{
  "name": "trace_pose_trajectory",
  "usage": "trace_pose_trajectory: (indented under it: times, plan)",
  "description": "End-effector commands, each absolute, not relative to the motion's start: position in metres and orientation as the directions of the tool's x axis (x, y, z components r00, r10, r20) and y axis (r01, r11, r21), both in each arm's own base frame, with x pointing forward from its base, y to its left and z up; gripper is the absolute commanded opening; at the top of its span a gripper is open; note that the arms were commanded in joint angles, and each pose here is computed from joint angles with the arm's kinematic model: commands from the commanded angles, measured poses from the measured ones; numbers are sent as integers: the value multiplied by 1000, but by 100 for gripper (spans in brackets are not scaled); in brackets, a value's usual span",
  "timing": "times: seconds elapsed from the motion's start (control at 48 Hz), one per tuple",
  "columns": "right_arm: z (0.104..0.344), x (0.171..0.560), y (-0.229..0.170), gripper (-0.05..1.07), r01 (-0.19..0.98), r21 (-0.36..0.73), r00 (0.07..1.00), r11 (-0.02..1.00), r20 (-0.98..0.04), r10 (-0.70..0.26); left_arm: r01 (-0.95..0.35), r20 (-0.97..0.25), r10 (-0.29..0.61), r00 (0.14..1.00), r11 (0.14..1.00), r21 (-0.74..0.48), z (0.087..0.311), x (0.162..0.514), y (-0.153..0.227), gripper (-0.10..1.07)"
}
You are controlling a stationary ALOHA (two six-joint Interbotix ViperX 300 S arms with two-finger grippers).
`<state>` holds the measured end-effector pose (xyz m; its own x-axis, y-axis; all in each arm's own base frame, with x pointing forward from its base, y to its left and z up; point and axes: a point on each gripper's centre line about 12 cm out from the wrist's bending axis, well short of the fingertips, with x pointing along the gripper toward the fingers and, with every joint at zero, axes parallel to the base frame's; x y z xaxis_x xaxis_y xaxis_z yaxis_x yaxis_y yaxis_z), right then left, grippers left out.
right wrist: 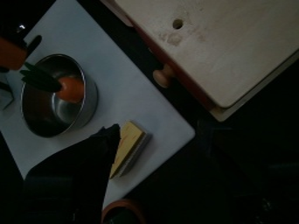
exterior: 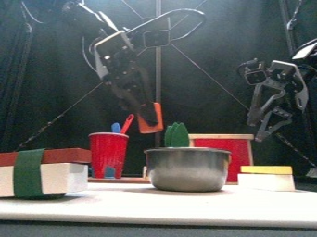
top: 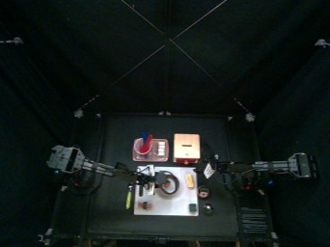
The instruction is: Put both carrot halves into bowl
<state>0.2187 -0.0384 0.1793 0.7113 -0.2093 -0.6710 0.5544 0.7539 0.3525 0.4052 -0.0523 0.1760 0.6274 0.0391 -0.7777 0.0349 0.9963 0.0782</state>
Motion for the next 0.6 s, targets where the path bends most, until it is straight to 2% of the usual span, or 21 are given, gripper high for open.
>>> trace_pose_trajectory:
  times: [0.0,0.208,0.354,0.583]
  plan:
    - [183,221,-39,100,545,355,722,759,-660,-210,58,-748,12,664,996,67,190,420,-67,59]
    - [182,220,-38,100,545,354,719,760,-663,-207,25,-776,7,631,999,30,186,429,-73,59]
    - [180,219,-37,100,546,355,717,759,-667,-204,-9,-806,2,592,1000,-4,173,430,-73,59]
    - [180,219,-37,100,544,352,716,761,-668,-203,-47,-807,6,591,999,-27,168,438,-63,61]
